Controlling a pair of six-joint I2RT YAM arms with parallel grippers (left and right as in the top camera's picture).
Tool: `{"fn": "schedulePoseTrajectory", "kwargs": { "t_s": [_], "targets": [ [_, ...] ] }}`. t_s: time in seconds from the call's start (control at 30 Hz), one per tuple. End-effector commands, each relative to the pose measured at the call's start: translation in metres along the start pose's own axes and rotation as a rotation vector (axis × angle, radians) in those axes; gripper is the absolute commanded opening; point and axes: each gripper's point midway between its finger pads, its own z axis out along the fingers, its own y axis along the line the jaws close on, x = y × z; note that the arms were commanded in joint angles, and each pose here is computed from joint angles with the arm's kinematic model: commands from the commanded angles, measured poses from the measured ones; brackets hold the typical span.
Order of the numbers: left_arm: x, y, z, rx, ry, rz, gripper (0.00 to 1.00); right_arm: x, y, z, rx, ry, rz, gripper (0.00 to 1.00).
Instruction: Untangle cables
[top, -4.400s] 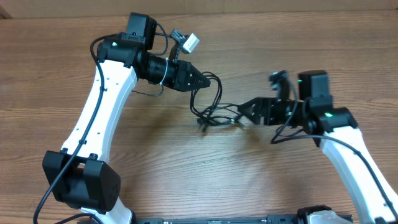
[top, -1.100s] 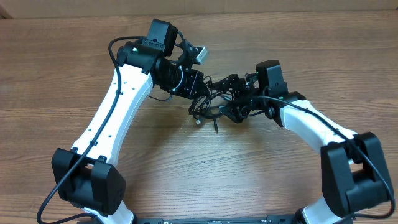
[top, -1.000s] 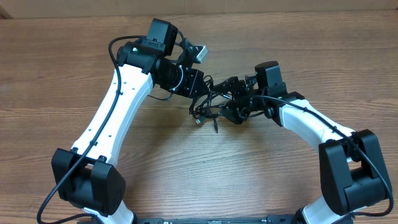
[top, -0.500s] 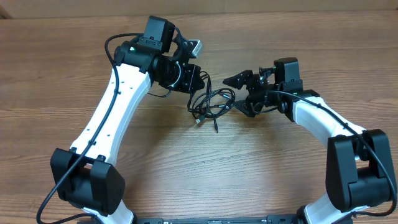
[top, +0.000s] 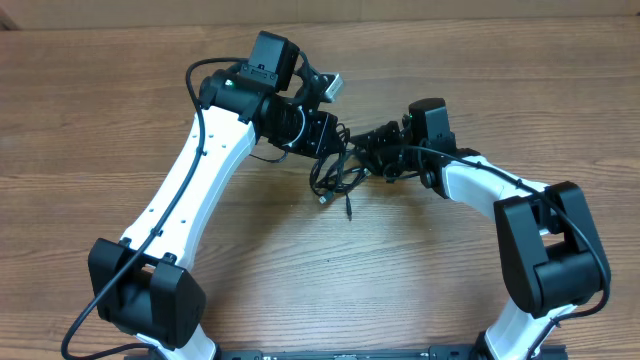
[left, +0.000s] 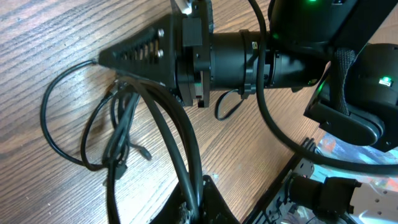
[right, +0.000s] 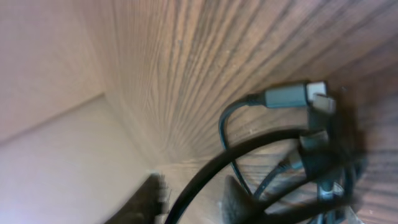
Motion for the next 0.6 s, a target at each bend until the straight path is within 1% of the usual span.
{"fn": "schedulePoseTrajectory", "kwargs": {
  "t_s": [0.0,0.1,0.2,0.27,0.3,0.33,0.47,0.57],
  "targets": [
    [0.001,0.006,0.001,0.010,0.006,-0.034,0.04,0.004,-0.016,-0.001,0.055,0.047,-0.143,0.04],
    [-0.002,0.015,-0.004,0.000,-0.010,-0.057,0.04,0.003,-0.034,-0.013,0.117,0.069,-0.143,0.04],
    [-0.005,0.030,-0.010,-0.042,-0.026,-0.090,0.04,0.001,-0.030,-0.033,0.111,0.080,-0.188,0.04],
    [-0.004,0.047,-0.014,-0.121,-0.034,-0.147,0.04,0.003,-0.019,-0.052,0.094,0.061,-0.241,0.04],
    [-0.004,0.060,-0.017,-0.183,-0.040,-0.185,0.04,0.006,-0.010,-0.064,0.079,0.049,-0.271,0.04],
    [-0.003,0.065,-0.019,-0.208,-0.042,-0.199,0.04,0.008,-0.005,-0.070,0.072,0.044,-0.284,0.04],
    [0.008,0.104,-0.033,-0.438,-0.043,-0.302,0.04,0.040,0.046,-0.126,-0.067,0.022,-0.388,0.04],
    [0.016,0.126,-0.046,-0.590,-0.050,-0.366,0.04,0.058,0.072,-0.166,-0.162,-0.011,-0.427,0.04]
  ]
}}
